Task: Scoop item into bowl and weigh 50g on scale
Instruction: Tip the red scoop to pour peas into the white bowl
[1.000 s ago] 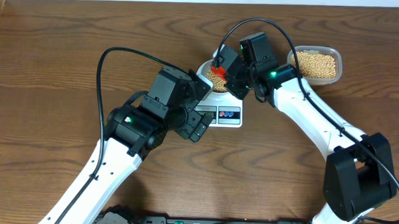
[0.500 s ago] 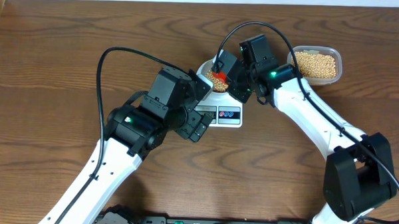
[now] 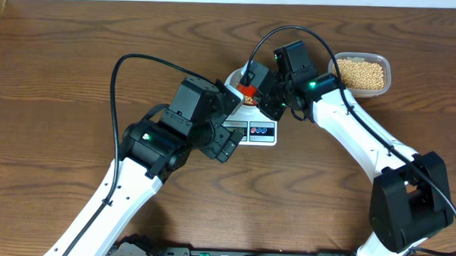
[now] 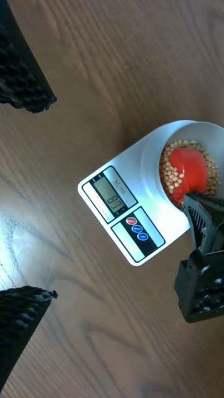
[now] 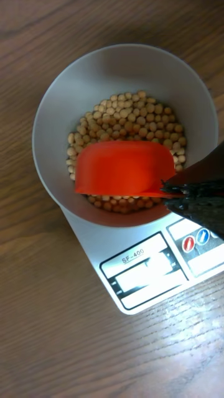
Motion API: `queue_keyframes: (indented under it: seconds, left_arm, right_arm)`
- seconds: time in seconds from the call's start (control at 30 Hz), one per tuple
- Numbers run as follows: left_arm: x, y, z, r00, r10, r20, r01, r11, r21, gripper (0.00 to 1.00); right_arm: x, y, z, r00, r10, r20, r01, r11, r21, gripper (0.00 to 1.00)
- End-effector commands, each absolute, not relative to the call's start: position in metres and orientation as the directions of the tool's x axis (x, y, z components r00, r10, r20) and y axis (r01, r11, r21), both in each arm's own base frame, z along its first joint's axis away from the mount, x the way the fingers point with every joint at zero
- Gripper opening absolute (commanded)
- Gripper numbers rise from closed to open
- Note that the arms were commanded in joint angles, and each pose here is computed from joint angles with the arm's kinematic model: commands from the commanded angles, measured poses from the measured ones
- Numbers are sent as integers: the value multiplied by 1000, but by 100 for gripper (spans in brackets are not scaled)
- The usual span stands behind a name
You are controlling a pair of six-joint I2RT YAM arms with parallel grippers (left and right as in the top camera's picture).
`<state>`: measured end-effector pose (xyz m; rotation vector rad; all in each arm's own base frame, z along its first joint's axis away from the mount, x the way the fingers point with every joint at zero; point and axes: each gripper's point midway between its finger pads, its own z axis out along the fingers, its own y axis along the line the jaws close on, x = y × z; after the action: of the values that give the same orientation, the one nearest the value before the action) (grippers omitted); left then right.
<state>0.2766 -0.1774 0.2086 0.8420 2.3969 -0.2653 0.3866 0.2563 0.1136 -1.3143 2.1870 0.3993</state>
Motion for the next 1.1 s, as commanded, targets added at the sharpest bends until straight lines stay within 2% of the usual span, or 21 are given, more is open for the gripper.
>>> queue_keyframes:
  seconds: [0.0, 0.23, 0.57, 1.07]
  left_arm:
    - [277, -180, 210, -622, 520, -585, 639, 769, 4, 92]
    - [277, -180, 210, -622, 520, -585, 639, 769, 4, 92]
    - [277, -180, 210, -622, 520, -585, 639, 769, 4, 92]
    - [277, -180, 210, -622, 520, -585, 639, 769, 4, 92]
  right_arm:
    - [381, 263, 114, -411, -681, -605, -867, 497, 30, 1]
    - [381, 263, 114, -506, -621, -598, -816, 570, 98, 1]
    - [383, 263, 115, -526, -603, -599, -802, 587, 112, 1]
    - [400, 254, 123, -606, -492, -625, -723, 668, 175, 2]
